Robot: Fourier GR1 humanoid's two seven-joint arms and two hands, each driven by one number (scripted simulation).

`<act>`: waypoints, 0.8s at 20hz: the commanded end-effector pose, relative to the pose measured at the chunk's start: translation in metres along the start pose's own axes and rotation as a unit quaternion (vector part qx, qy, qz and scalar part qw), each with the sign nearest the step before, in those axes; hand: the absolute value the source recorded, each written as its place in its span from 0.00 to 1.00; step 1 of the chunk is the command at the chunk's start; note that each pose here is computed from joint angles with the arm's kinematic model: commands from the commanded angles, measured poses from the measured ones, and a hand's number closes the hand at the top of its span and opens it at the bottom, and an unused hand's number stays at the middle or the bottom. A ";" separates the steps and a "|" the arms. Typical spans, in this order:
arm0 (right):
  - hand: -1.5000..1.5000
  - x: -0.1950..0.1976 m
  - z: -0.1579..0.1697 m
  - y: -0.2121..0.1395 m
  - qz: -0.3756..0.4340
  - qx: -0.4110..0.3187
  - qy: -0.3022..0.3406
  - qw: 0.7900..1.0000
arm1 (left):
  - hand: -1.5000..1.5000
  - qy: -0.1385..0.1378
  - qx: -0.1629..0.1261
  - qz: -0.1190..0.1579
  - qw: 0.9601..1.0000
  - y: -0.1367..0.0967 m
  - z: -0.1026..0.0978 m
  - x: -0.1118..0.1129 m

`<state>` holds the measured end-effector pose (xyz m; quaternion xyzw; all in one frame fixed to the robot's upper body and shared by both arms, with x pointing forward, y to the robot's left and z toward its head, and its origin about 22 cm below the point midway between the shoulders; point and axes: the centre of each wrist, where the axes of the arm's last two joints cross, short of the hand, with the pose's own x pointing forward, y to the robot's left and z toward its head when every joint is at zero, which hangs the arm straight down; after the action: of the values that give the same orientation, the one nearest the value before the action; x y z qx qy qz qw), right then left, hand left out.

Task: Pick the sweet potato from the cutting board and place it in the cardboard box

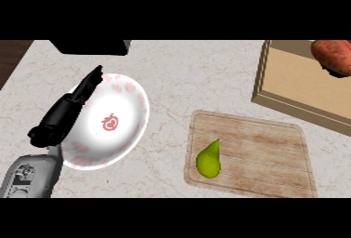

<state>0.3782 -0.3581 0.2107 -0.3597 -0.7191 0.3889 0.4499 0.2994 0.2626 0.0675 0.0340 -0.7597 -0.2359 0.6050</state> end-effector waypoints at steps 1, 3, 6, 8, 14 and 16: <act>1.00 -0.021 -0.013 -0.016 0.054 0.062 0.032 0.996 | 0.50 -0.001 -0.004 0.000 1.000 -0.008 0.000 -0.005; 1.00 -0.040 -0.008 -0.017 0.051 0.119 0.067 0.989 | 0.50 -0.011 -0.008 -0.001 1.000 -0.007 -0.010 0.007; 1.00 -0.052 -0.008 -0.022 0.053 0.176 0.078 0.980 | 0.50 -0.009 -0.011 0.006 1.000 -0.005 0.002 0.001; 1.00 -0.063 -0.009 -0.018 0.051 0.189 0.076 0.978 | 0.50 -0.009 -0.015 -0.010 1.000 0.011 -0.003 0.002; 1.00 -0.100 0.020 0.003 0.089 0.283 0.118 0.948 | 0.50 -0.019 -0.018 -0.001 1.000 -0.009 -0.001 0.004; 0.00 -0.099 0.016 -0.001 0.063 0.317 0.082 0.943 | 0.50 -0.022 -0.013 0.000 1.000 -0.009 -0.017 0.014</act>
<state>0.3984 -0.4387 0.1807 -0.3168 -0.5209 0.5611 0.5599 0.3031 0.2526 0.0723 0.0228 -0.7666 -0.2476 0.5920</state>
